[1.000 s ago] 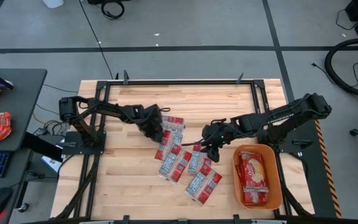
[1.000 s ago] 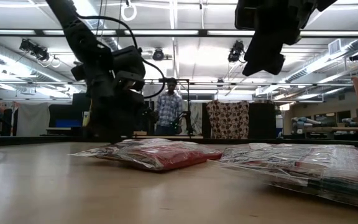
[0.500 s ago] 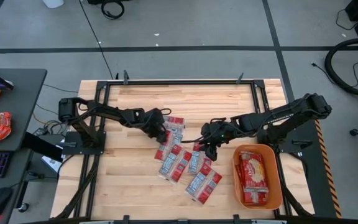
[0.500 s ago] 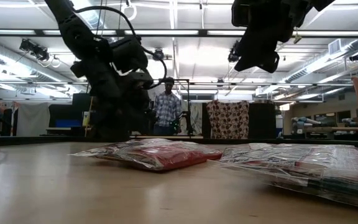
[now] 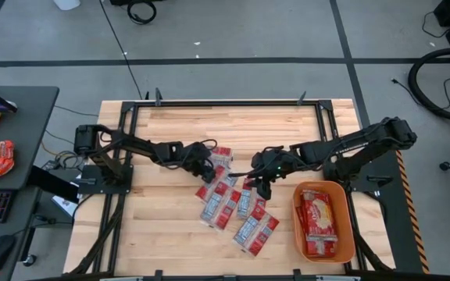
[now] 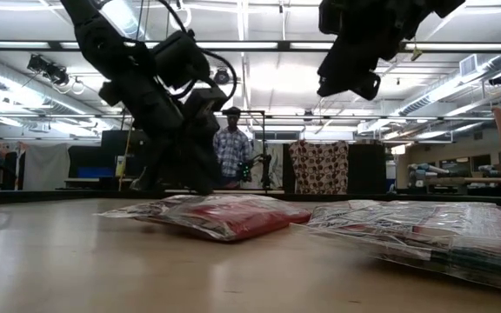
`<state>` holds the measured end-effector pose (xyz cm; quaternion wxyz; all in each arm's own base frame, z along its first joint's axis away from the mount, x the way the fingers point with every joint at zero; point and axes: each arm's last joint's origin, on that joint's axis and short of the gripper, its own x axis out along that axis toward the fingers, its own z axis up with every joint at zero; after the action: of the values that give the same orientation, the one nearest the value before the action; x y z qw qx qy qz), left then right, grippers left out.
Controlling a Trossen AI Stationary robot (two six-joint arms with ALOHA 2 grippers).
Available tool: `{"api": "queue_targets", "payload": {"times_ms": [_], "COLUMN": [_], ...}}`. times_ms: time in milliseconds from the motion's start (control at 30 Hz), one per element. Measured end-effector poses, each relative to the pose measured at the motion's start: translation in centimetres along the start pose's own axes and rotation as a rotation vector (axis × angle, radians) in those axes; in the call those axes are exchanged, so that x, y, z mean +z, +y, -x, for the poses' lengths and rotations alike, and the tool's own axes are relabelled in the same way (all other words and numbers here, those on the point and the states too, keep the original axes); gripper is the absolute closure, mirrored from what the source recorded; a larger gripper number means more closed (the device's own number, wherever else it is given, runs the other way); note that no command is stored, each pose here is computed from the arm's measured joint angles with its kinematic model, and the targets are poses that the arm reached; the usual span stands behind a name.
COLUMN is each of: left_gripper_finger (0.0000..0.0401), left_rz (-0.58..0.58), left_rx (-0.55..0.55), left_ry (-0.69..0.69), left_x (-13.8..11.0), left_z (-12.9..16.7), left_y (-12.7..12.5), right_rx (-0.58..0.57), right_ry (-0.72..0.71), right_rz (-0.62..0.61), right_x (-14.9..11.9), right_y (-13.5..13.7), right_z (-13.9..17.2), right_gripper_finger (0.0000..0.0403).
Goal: Sort popcorn bags into baskets
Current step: Put the red popcorn bag into the orange bin
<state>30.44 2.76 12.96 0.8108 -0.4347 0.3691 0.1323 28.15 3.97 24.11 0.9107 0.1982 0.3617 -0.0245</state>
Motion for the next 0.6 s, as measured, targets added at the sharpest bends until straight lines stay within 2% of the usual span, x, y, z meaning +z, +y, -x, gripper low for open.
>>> {"api": "queue_targets", "payload": {"times_ms": [167,333,467,600], "left_gripper_finger": [0.0281,0.0263,0.0235,0.0225], "left_rz": [-0.027,0.039,0.033,0.013], "left_rx": [-0.024,-0.014,-0.11,-0.167], "left_ry": [-0.008,0.017,0.097,0.135], "left_x": [-0.6,-0.9,-0.7,-1.0], "left_z": [-0.2,-0.2,0.1,0.7], "left_y": [-0.9,-0.9,-1.5,-2.5], "right_rx": [-0.037,-0.022,-0.057,-0.116], "right_ry": [0.03,0.012,0.02,0.048], "right_rz": [0.062,0.081,0.071,0.012], "right_x": [-0.4,-0.4,-0.7,-0.7], "right_y": [-0.5,-0.9,-1.8,-3.7], "right_z": [-2.2,-5.0,-6.7,-7.8], "right_gripper_finger": [0.0241,0.0241,0.0241,0.0235]}}
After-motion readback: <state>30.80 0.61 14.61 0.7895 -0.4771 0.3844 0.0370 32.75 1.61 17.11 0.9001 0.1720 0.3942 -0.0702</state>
